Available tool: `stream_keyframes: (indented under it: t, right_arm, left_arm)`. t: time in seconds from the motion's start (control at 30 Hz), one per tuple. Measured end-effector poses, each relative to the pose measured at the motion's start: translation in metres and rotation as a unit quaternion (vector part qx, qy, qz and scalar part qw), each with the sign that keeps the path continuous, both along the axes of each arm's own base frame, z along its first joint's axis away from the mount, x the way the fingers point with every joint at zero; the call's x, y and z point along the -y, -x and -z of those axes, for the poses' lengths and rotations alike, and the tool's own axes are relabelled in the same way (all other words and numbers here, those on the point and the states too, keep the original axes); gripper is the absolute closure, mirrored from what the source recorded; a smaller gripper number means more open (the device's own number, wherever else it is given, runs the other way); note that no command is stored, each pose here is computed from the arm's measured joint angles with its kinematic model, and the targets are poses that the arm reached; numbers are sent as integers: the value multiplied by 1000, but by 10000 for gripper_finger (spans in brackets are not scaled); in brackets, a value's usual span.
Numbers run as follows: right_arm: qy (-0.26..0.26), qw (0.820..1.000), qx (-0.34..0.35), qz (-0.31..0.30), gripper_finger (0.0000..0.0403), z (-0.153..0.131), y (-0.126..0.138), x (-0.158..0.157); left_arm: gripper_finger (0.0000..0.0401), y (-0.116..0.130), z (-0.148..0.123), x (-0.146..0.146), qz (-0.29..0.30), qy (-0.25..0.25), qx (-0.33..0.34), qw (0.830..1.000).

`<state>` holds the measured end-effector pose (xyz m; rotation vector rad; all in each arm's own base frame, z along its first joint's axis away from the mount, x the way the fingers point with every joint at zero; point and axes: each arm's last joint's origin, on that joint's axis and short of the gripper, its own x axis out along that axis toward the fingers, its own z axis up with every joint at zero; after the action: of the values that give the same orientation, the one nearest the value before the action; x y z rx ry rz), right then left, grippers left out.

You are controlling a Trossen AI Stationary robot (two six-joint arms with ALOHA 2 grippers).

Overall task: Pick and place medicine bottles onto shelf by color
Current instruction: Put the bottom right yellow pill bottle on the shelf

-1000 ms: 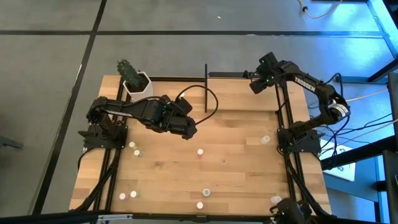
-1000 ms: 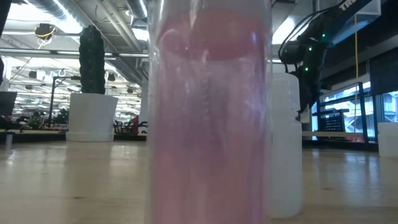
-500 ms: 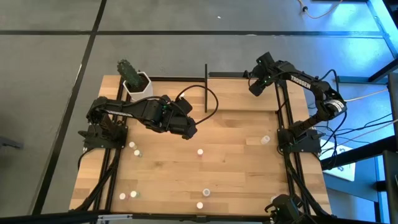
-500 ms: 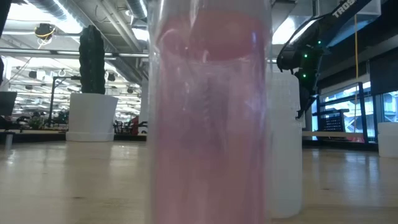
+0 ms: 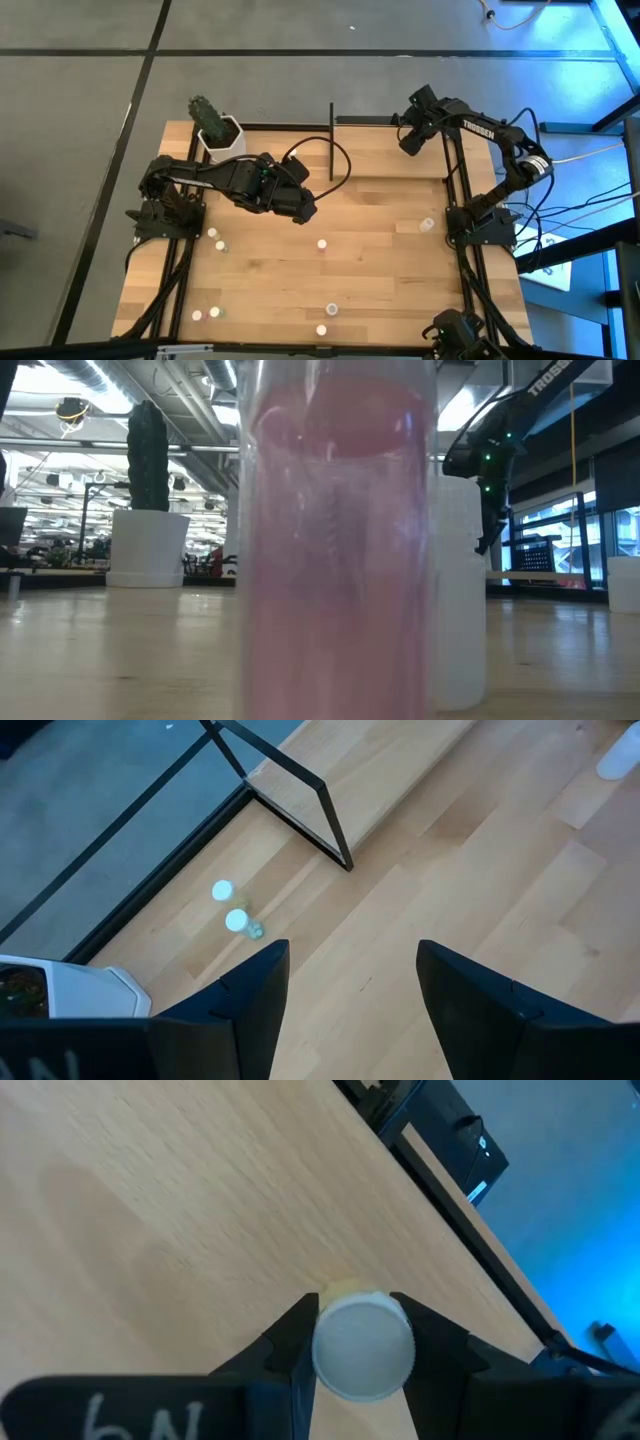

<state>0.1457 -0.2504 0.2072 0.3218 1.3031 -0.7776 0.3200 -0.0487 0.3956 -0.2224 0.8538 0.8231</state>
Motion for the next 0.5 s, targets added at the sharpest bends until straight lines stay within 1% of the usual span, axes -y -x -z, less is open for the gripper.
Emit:
stream_keyframes:
  t: [0.13,0.3,0.5]
  right_arm:
    - [3,1000,2,0,282,0,0,0]
    - [-6,1000,-1,-1,268,3,0,0]
    - [-3,1000,1,1,251,2,0,0]
  left_arm:
    - [188,0,0,0,0,0,0,1000]
    - [188,0,0,0,0,0,0,1000]
    - [188,0,0,0,0,0,0,1000]
